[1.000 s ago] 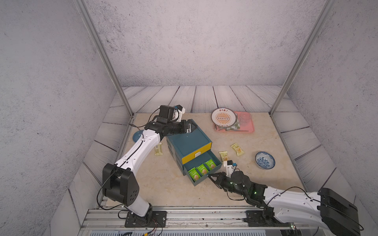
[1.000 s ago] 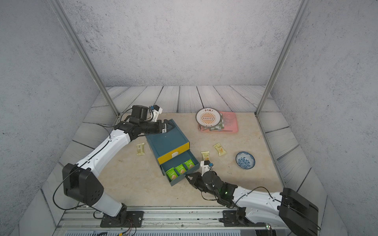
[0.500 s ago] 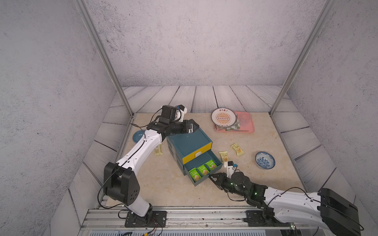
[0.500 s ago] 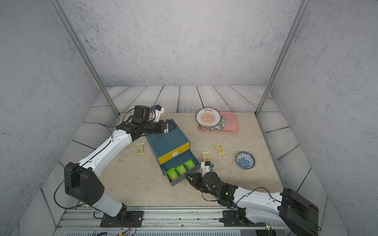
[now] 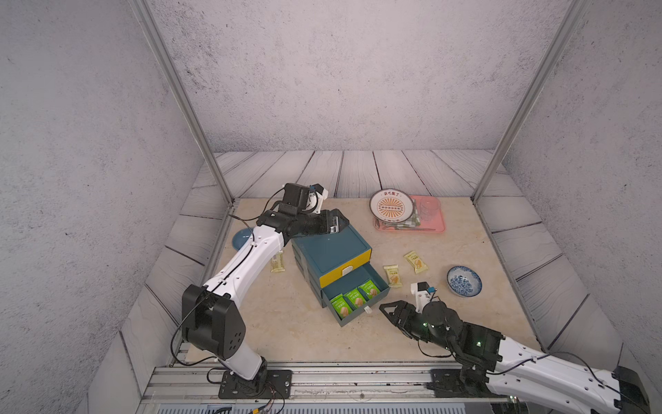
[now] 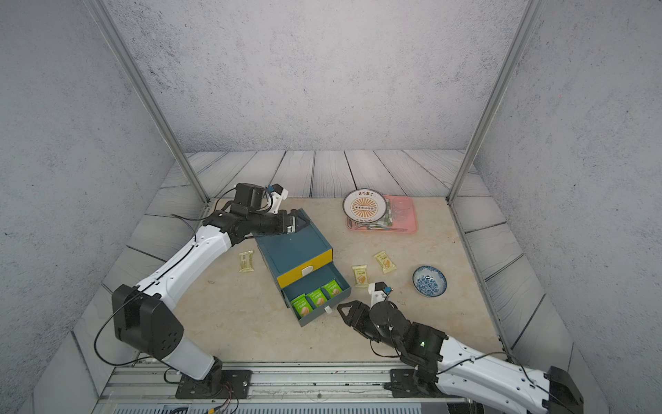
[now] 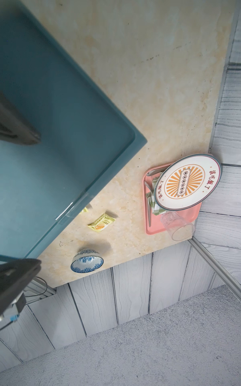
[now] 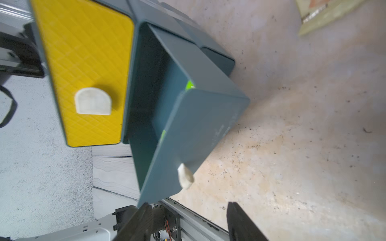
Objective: Take the cookies out of the drawer
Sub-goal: Open the drawer in the storage box.
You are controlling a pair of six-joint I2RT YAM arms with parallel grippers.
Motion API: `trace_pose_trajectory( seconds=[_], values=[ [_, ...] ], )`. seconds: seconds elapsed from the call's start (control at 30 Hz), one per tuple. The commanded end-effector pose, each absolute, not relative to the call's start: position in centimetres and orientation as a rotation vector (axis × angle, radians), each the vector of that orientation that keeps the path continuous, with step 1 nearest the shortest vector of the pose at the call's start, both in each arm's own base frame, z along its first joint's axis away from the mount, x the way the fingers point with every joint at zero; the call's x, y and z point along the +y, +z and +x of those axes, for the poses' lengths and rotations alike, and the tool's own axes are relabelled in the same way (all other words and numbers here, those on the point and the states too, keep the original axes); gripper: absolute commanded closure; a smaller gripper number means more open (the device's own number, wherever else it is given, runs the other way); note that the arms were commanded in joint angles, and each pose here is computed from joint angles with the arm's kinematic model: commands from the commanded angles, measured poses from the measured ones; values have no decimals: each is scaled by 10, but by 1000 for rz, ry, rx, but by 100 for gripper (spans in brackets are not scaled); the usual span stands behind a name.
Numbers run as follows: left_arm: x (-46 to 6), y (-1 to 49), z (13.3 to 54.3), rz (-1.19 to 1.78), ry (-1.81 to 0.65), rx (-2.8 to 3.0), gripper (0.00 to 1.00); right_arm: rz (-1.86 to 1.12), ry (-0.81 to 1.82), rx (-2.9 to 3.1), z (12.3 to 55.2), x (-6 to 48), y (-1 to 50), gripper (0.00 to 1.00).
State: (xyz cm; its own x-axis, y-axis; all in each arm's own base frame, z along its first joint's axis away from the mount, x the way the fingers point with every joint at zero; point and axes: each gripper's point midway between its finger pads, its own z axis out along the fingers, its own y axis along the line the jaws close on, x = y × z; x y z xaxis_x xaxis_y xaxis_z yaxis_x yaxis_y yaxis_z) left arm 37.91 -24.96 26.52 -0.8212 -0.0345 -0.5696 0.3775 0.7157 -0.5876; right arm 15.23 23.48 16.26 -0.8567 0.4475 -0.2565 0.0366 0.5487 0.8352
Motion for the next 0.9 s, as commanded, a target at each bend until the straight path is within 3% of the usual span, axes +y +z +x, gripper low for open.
trace_pose_trajectory(
  seconds=[0.0, 0.4, 0.87],
  values=[
    [-245, 272, 364, 236, -975, 2405, 8, 167, 1026, 2498, 141, 224, 178, 37],
    [-235, 300, 353, 216, -973, 2350, 7, -734, 387, 2804, 159, 283, 233, 36],
    [-231, 280, 345, 190, -972, 2376, 7, -940, 334, 2860, 182, 320, 191, 41]
  ],
)
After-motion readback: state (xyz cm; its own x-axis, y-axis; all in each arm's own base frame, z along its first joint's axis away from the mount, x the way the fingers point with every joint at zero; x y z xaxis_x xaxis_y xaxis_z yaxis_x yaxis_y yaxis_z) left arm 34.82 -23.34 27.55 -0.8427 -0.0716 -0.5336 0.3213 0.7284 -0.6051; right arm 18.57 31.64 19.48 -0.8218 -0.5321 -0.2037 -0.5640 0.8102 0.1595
